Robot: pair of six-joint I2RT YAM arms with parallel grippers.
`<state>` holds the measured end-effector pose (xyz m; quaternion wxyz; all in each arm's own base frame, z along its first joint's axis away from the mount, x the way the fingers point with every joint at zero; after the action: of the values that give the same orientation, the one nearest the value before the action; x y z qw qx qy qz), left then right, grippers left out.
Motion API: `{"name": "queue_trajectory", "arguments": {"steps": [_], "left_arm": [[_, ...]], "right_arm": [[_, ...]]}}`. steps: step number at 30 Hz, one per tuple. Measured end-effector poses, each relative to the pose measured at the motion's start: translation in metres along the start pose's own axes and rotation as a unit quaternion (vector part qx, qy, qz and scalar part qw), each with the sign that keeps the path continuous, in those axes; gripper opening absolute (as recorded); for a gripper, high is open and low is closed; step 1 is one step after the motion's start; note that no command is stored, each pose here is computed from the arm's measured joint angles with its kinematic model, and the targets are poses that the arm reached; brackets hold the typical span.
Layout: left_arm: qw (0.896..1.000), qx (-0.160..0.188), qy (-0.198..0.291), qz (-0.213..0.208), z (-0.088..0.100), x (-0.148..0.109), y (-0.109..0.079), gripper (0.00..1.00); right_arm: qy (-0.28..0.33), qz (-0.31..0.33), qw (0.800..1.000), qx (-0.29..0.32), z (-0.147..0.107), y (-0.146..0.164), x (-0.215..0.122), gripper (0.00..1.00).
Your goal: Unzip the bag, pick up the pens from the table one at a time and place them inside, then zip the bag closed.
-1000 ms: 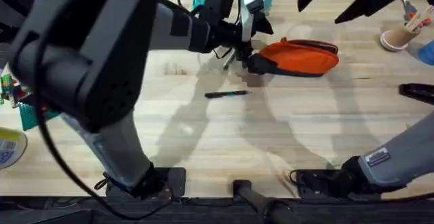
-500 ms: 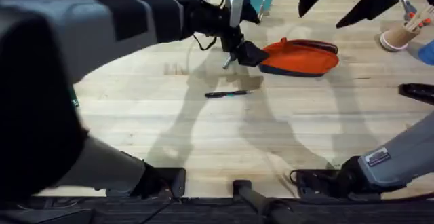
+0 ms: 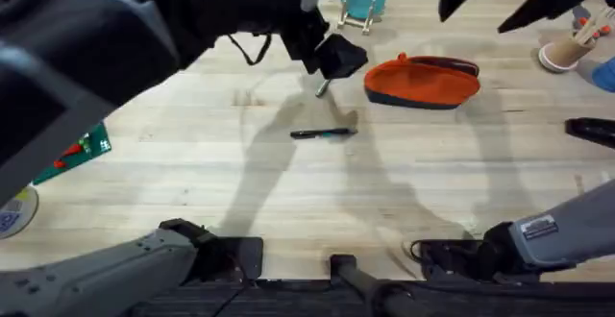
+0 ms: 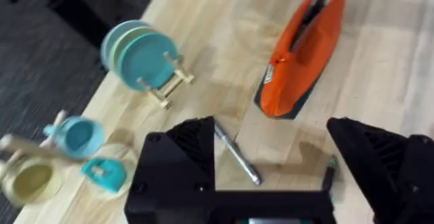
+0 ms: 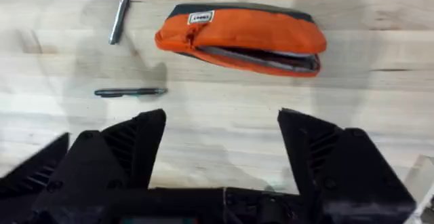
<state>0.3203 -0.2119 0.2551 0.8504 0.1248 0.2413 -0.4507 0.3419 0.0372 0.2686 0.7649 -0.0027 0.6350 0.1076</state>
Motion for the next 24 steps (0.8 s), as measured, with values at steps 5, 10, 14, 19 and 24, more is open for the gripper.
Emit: {"name": "queue_trajectory", "arguments": {"steps": [5,10,14,19,24], "left_arm": [[0.999,-0.030,0.007,0.032,0.000,-0.013,0.004,0.993],[0.998,-0.049,0.018,0.041,-0.005,-0.013,0.005,0.993],[0.997,-0.055,0.018,0.043,-0.006,-0.013,0.006,0.993],[0.997,-0.056,0.018,0.043,-0.006,-0.013,0.006,0.993],[0.997,-0.056,0.018,0.043,-0.006,-0.013,0.006,0.993]], "right_arm": [[-0.018,-0.014,1.000,-0.004,-0.009,0.000,-0.019,0.996],[-0.023,-0.017,1.000,-0.007,-0.011,0.000,-0.024,0.997],[-0.018,-0.018,1.000,-0.007,-0.016,0.001,-0.026,0.997],[-0.018,-0.018,1.000,-0.007,-0.018,0.001,-0.028,0.997],[-0.022,-0.019,1.000,-0.010,-0.017,0.001,-0.028,0.997]]}}
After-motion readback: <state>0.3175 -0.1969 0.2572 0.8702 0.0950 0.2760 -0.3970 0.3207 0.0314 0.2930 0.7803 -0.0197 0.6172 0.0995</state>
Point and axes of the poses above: each hand's point on the last joint's axis, 136 mm out from that joint toward the fingers, its own x axis out along the fingers, its own y axis along the line the jaws close on, z = x × y, the point moved 2 cm from there along -x, back along the fingers, and after that the axes turned 14 degrees about -x, right-handed, at the moved point
